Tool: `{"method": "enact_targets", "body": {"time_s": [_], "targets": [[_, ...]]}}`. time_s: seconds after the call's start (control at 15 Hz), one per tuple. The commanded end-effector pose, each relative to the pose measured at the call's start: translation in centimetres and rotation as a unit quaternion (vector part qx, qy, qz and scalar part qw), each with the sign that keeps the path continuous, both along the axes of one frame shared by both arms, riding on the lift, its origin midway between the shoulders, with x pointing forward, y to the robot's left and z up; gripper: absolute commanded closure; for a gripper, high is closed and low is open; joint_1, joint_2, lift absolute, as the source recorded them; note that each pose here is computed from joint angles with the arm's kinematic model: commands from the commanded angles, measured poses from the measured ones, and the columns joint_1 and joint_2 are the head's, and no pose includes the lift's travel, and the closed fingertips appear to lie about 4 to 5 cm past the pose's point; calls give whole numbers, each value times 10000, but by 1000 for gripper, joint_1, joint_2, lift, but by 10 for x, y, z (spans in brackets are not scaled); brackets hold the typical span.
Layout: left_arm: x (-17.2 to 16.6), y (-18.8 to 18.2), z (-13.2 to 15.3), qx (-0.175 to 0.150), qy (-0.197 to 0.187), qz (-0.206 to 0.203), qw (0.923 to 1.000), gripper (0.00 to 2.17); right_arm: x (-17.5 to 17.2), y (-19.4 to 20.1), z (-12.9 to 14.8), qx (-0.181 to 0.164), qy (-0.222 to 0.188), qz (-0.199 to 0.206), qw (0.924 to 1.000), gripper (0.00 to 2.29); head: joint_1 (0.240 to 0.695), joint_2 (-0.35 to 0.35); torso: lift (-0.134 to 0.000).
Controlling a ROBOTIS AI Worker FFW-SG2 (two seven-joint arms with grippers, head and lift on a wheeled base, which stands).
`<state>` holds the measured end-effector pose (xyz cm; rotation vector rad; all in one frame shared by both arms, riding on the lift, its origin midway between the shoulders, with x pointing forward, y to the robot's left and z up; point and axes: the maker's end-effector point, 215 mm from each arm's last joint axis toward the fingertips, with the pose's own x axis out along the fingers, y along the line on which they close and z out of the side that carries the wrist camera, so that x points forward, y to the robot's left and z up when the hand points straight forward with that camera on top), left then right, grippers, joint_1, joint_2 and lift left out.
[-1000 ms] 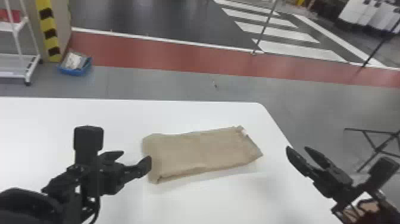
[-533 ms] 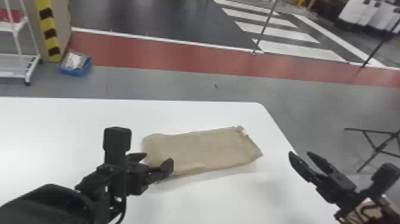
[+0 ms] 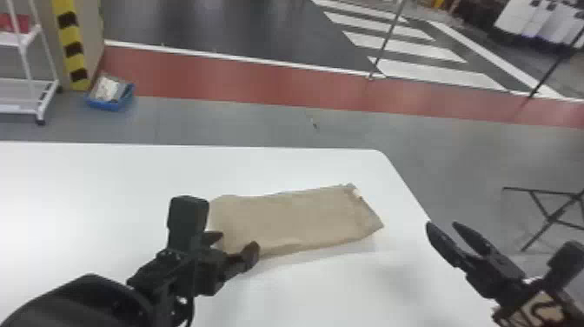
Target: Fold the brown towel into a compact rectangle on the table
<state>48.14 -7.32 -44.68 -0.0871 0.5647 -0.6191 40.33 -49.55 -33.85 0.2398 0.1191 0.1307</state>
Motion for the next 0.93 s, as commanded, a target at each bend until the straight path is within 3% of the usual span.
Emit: {"method": "enact_targets", "body": {"time_s": [0.0, 0.27, 0.47, 0.53, 0.6, 0.87], "targets": [[-1, 4, -4, 64, 11, 3, 10000, 380, 0, 1, 2, 24, -35, 18, 10000, 49, 695, -350, -124], [-3, 7, -7, 99, 21, -8, 9999, 721, 0, 2, 7, 10, -65, 39, 10000, 49, 695, -350, -124], [-3, 10, -7, 120, 29, 6, 9999, 829, 1, 2, 10, 2, -92, 41, 9999, 49, 695, -350, -124], [-2, 13, -7, 149, 12, 38, 9999, 1166, 0, 1, 12, -13, -105, 32, 9999, 49, 695, -350, -124], [3, 20, -8, 215, -25, 95, 9997, 1241, -1, 0, 13, 0, -123, 21, 9999, 49, 695, -350, -124], [19, 61, -12, 351, -63, 411, 9985, 1241, 0, 2, 14, 8, -136, 39, 9999, 49, 695, -350, -124]]}}
